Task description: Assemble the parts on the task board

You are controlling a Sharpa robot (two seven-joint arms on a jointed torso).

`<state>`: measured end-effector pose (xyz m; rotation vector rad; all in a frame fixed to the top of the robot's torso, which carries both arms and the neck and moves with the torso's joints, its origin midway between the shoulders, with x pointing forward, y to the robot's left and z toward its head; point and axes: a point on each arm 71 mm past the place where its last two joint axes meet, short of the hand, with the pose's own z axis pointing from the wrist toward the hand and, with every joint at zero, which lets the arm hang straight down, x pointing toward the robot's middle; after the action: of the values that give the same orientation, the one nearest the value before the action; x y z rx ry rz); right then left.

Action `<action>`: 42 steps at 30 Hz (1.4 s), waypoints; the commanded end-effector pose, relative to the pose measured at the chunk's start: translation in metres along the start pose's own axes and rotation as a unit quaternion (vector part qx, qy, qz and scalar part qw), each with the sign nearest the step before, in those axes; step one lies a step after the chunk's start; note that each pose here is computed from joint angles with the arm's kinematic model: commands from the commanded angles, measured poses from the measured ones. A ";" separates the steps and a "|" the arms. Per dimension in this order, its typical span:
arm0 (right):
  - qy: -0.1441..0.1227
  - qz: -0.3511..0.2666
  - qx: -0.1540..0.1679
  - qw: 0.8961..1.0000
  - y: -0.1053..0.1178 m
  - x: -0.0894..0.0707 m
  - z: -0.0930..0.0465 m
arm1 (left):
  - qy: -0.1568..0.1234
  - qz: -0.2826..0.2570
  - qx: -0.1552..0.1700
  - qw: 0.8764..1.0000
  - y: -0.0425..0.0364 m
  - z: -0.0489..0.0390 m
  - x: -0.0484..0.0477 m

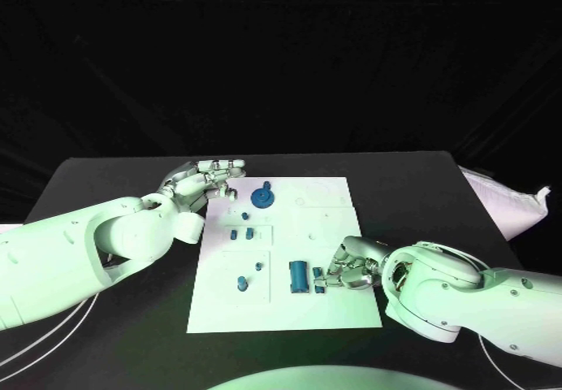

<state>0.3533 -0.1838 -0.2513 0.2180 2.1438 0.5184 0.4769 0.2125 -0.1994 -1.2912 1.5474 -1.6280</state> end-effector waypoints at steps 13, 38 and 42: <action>-0.003 -0.049 -0.005 0.999 -0.002 0.001 0.011 | 0.012 -0.001 0.002 1.000 -0.0004 0.0005 0.0030; -0.028 0.118 -0.096 0.988 -0.004 -0.029 0.009 | 0.004 0.000 0.005 1.000 0.0008 0.0017 0.0005; -0.042 0.200 -0.133 0.970 -0.010 -0.056 0.020 | -0.005 -0.005 0.008 1.000 0.0043 0.0024 -0.0007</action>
<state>0.3986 -0.2102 -0.2315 0.3623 2.0018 0.7470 0.4781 0.2121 -0.2047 -1.2994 1.5476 -1.6192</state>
